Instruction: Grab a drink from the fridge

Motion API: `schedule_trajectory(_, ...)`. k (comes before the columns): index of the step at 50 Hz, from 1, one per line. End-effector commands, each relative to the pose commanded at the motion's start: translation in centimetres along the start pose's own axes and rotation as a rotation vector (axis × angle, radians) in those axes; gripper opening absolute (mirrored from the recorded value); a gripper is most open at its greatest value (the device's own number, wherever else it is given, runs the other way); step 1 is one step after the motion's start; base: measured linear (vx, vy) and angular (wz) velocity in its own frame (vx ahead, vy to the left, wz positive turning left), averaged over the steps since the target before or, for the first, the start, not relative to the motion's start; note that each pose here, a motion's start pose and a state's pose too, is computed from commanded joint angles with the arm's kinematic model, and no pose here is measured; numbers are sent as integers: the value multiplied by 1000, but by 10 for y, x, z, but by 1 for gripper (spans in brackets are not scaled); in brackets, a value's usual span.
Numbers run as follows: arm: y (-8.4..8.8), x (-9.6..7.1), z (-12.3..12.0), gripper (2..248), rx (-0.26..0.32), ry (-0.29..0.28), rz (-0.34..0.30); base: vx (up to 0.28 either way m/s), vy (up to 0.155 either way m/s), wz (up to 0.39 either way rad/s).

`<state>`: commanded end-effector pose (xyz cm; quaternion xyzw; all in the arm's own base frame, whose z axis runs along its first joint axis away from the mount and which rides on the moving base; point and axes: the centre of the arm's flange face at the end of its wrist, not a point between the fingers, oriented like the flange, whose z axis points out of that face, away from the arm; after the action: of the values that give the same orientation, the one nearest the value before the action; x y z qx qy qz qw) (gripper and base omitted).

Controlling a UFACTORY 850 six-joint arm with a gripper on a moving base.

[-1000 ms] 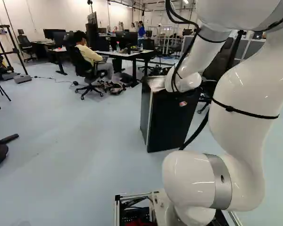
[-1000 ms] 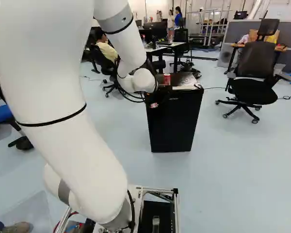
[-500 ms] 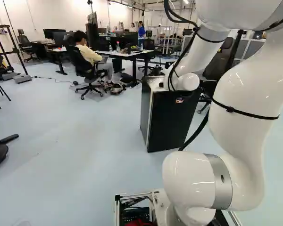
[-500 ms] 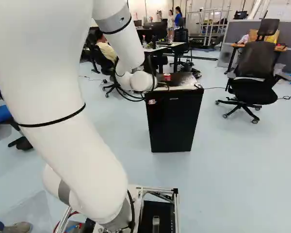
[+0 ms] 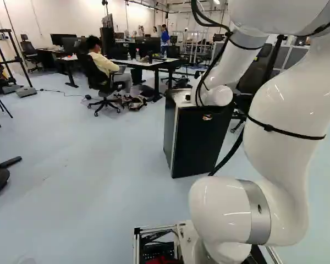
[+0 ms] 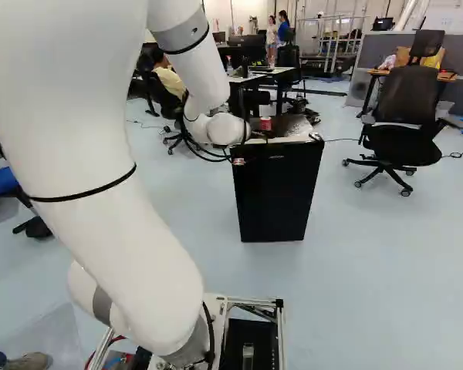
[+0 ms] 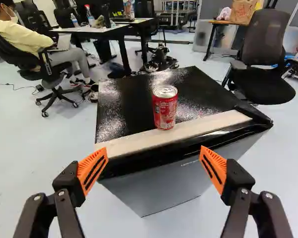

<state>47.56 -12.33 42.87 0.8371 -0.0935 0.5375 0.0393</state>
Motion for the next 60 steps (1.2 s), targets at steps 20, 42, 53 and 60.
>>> schedule_trajectory(20, -3, 9, 13, 247, 25, 43, -26, 0, 0, 0)
schedule_trajectory(42, 7, 9, 59, 247, 36, 67, -43, 0, 0, 0)
schedule_trajectory(53, 17, 8, 84, 247, 30, 87, -38, 0, 0, 0)
schedule_trajectory(60, 24, 7, 100, 247, 24, 103, -34, 0, 0, 0)
